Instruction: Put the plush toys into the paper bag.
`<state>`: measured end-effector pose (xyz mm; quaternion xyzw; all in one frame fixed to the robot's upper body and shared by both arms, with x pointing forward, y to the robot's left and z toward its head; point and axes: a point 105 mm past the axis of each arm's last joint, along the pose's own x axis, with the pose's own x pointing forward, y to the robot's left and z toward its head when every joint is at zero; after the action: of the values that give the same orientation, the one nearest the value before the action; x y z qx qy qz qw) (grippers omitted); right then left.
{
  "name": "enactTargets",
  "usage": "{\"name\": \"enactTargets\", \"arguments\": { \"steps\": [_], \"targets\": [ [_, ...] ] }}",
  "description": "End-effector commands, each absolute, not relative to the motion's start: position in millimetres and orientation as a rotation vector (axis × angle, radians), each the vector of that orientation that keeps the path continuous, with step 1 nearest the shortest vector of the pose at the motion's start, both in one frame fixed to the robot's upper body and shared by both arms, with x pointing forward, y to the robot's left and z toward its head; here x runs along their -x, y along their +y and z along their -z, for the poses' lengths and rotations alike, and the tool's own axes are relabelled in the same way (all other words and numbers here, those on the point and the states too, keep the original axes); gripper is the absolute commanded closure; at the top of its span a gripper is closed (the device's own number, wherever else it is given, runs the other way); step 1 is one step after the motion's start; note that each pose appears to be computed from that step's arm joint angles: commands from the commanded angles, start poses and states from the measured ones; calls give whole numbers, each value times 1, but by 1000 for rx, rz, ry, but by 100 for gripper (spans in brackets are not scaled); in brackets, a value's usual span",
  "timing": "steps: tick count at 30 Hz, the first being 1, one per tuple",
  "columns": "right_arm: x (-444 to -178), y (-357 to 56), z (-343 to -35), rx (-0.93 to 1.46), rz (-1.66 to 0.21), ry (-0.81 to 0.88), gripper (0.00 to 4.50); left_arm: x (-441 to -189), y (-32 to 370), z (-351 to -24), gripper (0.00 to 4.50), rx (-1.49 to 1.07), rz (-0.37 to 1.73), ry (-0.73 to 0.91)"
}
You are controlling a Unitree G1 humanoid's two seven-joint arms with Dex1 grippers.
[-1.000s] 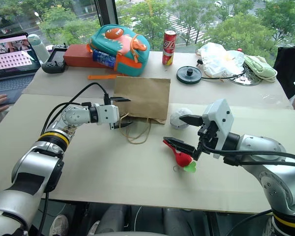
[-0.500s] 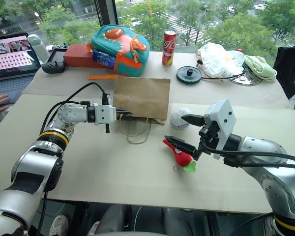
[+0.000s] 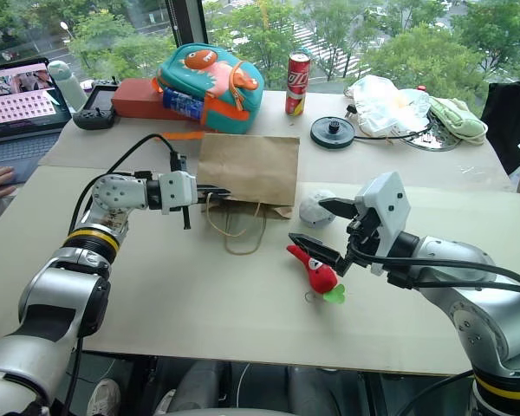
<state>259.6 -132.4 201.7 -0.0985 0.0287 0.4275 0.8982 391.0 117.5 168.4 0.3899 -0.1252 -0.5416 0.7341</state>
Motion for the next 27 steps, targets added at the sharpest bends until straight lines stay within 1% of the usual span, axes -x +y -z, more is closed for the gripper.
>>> {"name": "enactTargets", "arguments": {
  "steps": [1, 5, 9, 10, 11, 13, 14, 15, 19, 24, 25, 27],
  "targets": [
    [-260, -127, -204, 244, -888, 31, 0, -392, 117, -197, 445, -759, 1196, -315],
    [-261, -121, -193, 256, -898, 58, 0, -392, 116, -214, 445, -655, 1205, -301],
    [-266, -110, -186, 240, -898, 60, 0, -392, 117, -230, 445, -570, 1190, -293],
    [-268, -107, -184, 238, -895, 61, 0, -392, 117, -231, 445, -560, 1189, -288],
    [-279, -105, -181, 229, -850, 60, 0, -391, 119, -233, 445, -555, 1189, -283],
    [-297, -95, -175, 211, -776, 52, 53, -389, 121, -234, 450, -549, 1188, -273],
    [-302, -90, -173, 205, -757, 50, 69, -388, 122, -234, 450, -548, 1187, -270],
    [-307, -87, -170, 203, -732, 54, 111, -388, 122, -234, 450, -547, 1189, -266],
    [-325, -71, -164, 195, -685, 52, 238, -385, 123, -232, 450, -547, 1192, -251],
    [-344, -55, -161, 179, -638, 43, 417, -384, 125, -233, 450, -541, 1189, -247],
    [-348, -53, -161, 175, -628, 41, 440, -384, 125, -234, 450, -541, 1189, -247],
    [-354, -49, -160, 167, -615, 38, 440, -384, 125, -234, 450, -540, 1188, -247]
  ]
}}
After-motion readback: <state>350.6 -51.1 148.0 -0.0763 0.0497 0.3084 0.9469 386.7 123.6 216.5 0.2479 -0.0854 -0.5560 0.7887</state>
